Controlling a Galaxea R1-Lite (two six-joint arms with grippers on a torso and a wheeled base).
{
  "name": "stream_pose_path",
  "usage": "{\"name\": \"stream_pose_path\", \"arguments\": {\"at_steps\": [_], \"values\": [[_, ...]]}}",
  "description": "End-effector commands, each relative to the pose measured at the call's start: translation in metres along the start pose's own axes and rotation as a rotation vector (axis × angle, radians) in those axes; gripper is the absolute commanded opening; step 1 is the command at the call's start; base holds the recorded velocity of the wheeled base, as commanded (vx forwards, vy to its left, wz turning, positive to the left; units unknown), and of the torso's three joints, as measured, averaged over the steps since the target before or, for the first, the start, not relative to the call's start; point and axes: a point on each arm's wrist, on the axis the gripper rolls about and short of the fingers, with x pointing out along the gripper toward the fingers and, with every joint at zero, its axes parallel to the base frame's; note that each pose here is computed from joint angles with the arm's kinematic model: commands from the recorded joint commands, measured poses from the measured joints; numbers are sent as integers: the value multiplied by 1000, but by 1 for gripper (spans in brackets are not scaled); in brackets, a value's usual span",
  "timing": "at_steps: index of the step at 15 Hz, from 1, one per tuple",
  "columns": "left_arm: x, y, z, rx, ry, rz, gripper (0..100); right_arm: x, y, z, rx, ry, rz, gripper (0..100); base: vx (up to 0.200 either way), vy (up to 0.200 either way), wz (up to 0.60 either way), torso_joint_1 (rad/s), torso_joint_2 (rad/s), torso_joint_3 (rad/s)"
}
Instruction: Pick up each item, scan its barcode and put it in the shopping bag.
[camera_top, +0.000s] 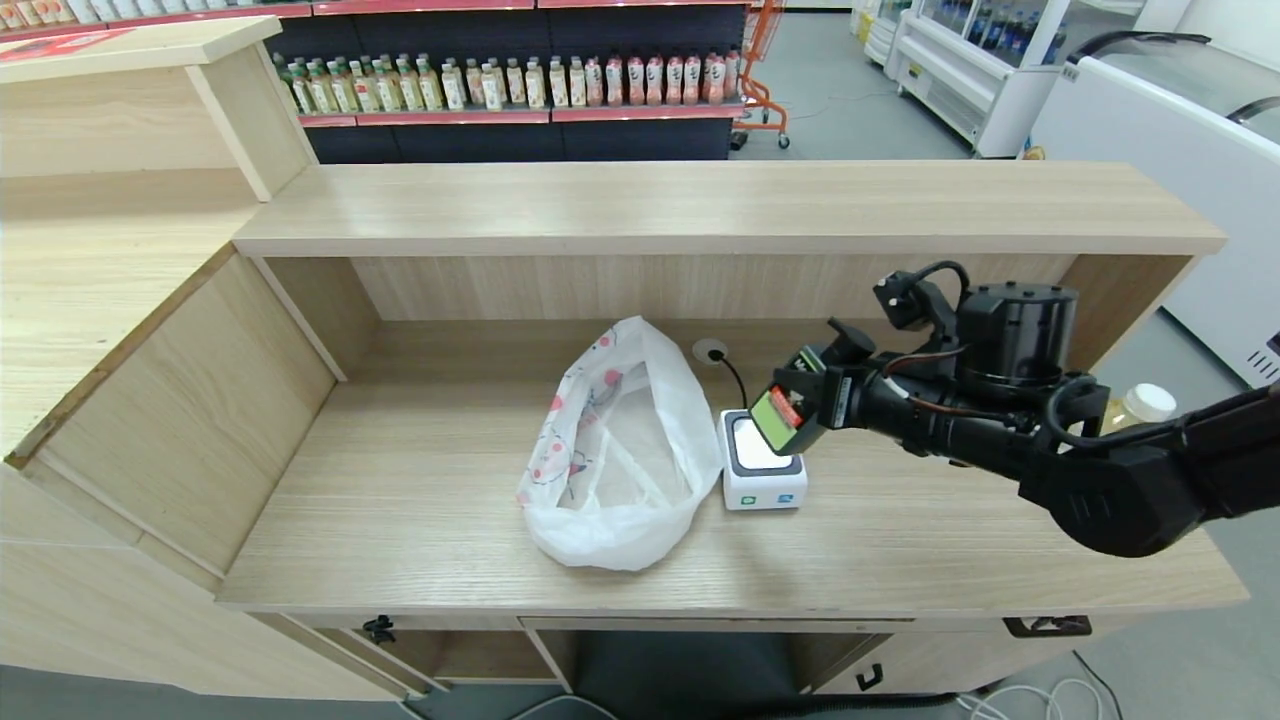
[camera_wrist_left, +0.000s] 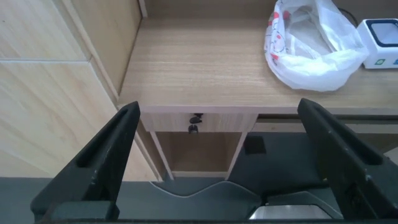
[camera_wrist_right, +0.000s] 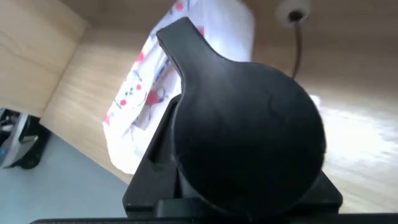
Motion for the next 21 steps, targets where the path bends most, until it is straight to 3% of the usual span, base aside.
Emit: {"name": "stream_pose_path", "arguments": {"at_steps": [1, 8, 11, 14, 16, 21], "values": [[0, 0, 0, -4, 0, 0, 100, 16, 7, -9, 3, 37, 30, 0, 0, 0, 0, 0, 0, 0], [0, 0, 0, -4, 0, 0, 100, 35, 25, -44, -21, 118, 134, 0, 0, 0, 0, 0, 0, 0], [0, 0, 0, -2, 0, -1, 100, 33, 27, -50, -130, 133, 207, 0, 0, 0, 0, 0, 0, 0], [0, 0, 0, -2, 0, -1, 100, 41, 13, -60, -338, 78, 238, 0, 0, 0, 0, 0, 0, 0], [0, 0, 0, -2, 0, -1, 100, 43, 3, -63, -400, 72, 273, 0, 0, 0, 0, 0, 0, 0], [0, 0, 0, -2, 0, -1, 100, 54, -14, -58, -422, 18, 370, 0, 0, 0, 0, 0, 0, 0]]}}
